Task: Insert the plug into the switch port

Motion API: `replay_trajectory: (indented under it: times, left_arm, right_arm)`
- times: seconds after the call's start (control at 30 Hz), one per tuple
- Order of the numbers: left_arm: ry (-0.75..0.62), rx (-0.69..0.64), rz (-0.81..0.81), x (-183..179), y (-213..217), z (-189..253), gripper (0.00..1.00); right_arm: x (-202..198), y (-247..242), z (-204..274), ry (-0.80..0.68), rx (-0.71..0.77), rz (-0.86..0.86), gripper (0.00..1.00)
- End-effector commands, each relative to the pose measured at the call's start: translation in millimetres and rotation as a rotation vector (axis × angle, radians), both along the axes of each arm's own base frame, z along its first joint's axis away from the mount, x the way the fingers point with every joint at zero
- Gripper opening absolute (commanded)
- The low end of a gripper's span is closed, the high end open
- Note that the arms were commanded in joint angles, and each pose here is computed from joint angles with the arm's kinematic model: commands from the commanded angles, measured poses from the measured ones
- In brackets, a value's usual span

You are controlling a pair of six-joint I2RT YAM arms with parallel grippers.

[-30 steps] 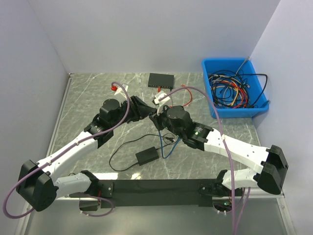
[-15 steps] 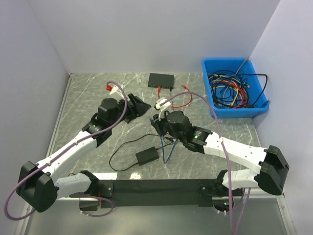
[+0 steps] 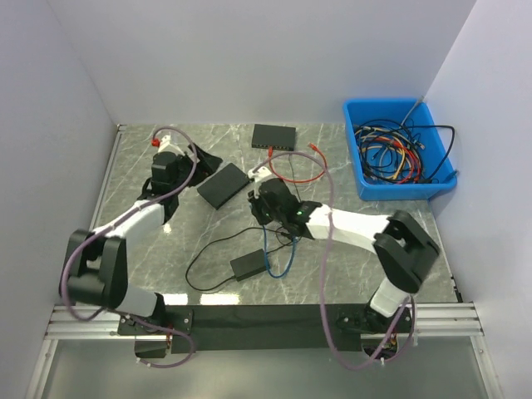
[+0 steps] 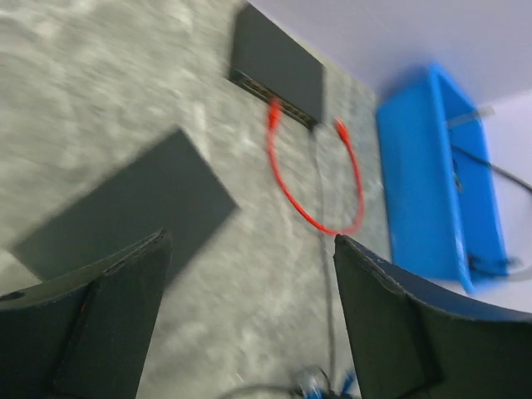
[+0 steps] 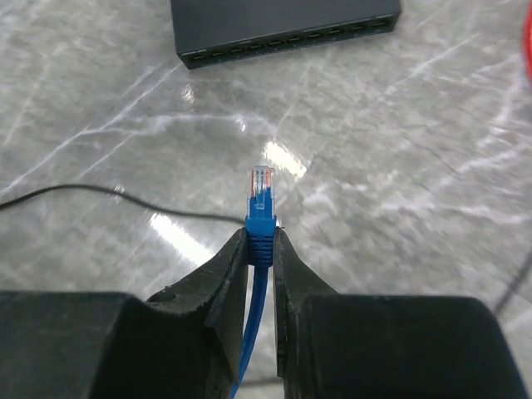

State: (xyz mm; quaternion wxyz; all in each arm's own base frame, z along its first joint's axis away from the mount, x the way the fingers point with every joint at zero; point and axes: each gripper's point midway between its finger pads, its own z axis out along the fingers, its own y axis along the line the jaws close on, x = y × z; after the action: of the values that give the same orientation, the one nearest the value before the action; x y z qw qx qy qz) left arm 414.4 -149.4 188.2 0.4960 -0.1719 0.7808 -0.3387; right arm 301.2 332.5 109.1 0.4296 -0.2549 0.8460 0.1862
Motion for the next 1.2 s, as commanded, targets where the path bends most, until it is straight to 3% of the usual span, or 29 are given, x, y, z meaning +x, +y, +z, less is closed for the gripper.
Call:
replay_trajectory:
  times: [0.0,0.17,0.47,1.17]
  left_arm:
    - [-0.149,-0.018,0.038,24.4,22.4,10.7,0.86]
    - [-0.096,0.024,0.075,51.8,45.6,-31.0,0.86]
    - [0.003,-0.124,-0.026,72.5,48.4,-83.0,0.82]
    - [0.026,-0.185,-0.197,80.5,23.1,-111.8,0.77]
  right_arm:
    - [18.1,23.0,14.6,-0.01,0.047,0.01,0.0]
    - [33.5,37.8,-9.1,0.03,0.002,0.02,0.0]
    - [55.4,51.4,-38.0,0.074,-0.054,0.026,0.0]
    - [88.4,75.3,-65.2,0.108,-0.099,0.041,0.0]
